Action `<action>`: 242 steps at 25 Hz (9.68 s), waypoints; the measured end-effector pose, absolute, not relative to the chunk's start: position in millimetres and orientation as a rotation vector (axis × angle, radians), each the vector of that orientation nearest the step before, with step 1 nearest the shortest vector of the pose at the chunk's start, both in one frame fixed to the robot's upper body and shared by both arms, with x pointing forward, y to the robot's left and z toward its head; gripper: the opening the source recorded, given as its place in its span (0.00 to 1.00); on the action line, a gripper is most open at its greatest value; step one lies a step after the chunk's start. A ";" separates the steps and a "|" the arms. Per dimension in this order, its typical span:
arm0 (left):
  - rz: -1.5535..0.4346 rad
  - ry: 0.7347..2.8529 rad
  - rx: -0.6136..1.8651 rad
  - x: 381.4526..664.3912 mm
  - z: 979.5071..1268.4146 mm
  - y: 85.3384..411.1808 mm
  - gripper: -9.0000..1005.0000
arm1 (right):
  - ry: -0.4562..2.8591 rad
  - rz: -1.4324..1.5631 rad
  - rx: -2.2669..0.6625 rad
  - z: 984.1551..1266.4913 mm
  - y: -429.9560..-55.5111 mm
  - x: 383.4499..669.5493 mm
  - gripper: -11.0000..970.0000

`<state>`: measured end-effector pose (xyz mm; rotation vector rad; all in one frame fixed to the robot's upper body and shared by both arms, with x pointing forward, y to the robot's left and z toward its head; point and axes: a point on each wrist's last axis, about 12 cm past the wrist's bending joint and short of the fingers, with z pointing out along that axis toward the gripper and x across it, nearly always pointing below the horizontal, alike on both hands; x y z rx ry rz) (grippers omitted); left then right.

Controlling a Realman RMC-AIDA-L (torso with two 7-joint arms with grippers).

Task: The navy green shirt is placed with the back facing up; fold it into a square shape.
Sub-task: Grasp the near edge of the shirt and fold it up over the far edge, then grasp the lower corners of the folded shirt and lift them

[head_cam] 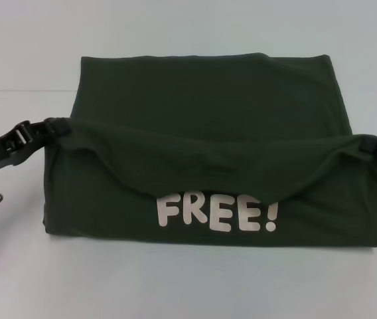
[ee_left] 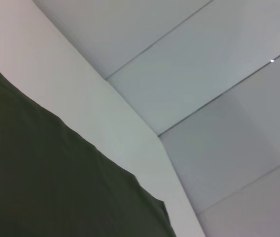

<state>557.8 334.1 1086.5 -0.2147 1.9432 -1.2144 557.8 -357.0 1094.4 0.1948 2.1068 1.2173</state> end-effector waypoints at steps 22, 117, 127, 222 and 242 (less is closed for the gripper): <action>-1.018 1.946 -0.263 589.1 1075.4 309.6 0.03 | 2.157 0.965 0.245 1078.0 -343.5 586.3 0.17; -0.893 2.323 -0.100 559.6 1047.1 338.0 0.83 | 1.978 1.106 -0.525 1053.0 -304.8 510.0 0.92; -0.915 2.374 -0.028 559.3 1046.8 329.3 0.83 | 1.975 1.109 -0.528 1054.3 -304.0 511.6 0.92; -0.917 2.405 0.047 566.1 1056.6 327.0 0.04 | 2.771 0.674 -0.195 1119.1 -304.2 607.1 0.27; -1.258 2.608 0.224 526.3 1071.7 331.5 0.04 | 2.872 0.993 -0.533 1113.5 -337.5 541.8 0.06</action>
